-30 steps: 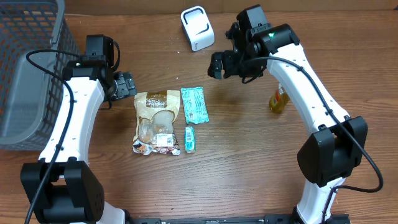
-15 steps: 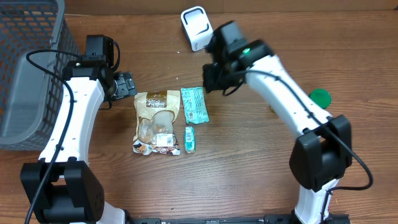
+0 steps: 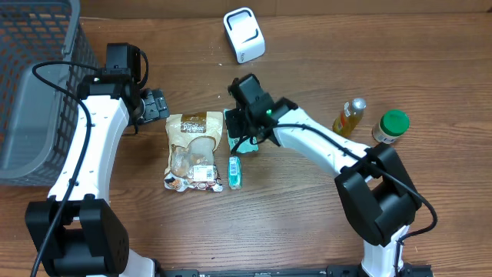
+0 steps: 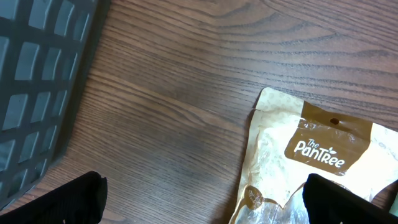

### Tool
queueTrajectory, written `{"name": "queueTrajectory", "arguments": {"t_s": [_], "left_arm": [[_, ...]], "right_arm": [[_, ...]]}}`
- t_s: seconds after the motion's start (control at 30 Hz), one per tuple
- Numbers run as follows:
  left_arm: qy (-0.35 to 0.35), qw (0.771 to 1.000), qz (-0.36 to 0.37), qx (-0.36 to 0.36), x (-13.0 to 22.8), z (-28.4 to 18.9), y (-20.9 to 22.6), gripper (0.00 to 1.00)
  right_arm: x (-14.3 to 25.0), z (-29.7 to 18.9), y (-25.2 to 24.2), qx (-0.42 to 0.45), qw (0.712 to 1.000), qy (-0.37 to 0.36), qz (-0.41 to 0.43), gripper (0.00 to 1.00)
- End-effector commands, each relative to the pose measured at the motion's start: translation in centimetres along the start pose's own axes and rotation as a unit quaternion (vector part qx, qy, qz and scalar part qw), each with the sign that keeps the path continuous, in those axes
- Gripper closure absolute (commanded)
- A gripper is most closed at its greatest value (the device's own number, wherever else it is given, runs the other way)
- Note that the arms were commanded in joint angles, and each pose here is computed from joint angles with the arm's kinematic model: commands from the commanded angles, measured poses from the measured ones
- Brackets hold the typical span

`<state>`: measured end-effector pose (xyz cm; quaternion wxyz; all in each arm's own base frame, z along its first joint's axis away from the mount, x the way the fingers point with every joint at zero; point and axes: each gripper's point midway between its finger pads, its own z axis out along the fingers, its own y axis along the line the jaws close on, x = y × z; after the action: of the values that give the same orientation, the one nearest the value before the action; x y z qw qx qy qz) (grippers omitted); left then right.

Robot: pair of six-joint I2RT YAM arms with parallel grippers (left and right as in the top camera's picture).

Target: Scan the item barcode

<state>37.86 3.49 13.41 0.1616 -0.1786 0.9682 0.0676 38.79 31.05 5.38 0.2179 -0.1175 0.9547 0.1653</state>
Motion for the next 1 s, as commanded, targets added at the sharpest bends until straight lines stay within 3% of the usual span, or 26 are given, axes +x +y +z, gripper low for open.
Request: {"name": "queueTrajectory", "arguments": {"t_s": [0.0, 0.23, 0.4, 0.63, 0.77, 0.83, 0.9, 0.97], "left_arm": [[-0.012, 1.000, 0.007, 0.003, -0.6, -0.5, -0.1, 0.00], [-0.012, 1.000, 0.008, 0.003, -0.6, -0.5, -0.1, 0.00], [-0.012, 1.000, 0.008, 0.003, -0.6, -0.5, -0.1, 0.01], [-0.012, 1.000, 0.007, 0.003, -0.6, -0.5, -0.1, 0.01], [-0.012, 1.000, 0.007, 0.003, -0.6, -0.5, -0.1, 0.00], [-0.012, 1.000, 0.008, 0.003, -0.6, -0.5, -0.1, 0.01], [-0.012, 1.000, 0.008, 0.003, -0.6, -0.5, -0.1, 0.00], [-0.012, 1.000, 0.007, 0.003, -0.6, -0.5, -0.1, 0.00]], "right_arm": [[0.7, 1.4, -2.1, 0.037, 0.999, -0.007, 0.010, 0.96], [2.4, 2.9, -5.9, 0.104, 0.994, 0.012, 0.034, 0.96], [3.4, 1.1, -9.0, 0.155, 0.985, 0.053, 0.049, 0.96], [-0.6, -4.6, -10.6, 0.160, 0.984, 0.023, 0.080, 0.96], [-2.1, -6.4, -11.2, 0.153, 0.984, -0.001, 0.095, 0.84], [-2.5, -6.6, -11.5, 0.145, 0.984, -0.005, 0.103, 0.83], [-2.3, -6.3, -12.1, 0.144, 0.983, 0.001, 0.110, 0.85], [-1.7, -5.7, -12.3, 0.143, 0.983, 0.014, 0.114, 0.96]]}}
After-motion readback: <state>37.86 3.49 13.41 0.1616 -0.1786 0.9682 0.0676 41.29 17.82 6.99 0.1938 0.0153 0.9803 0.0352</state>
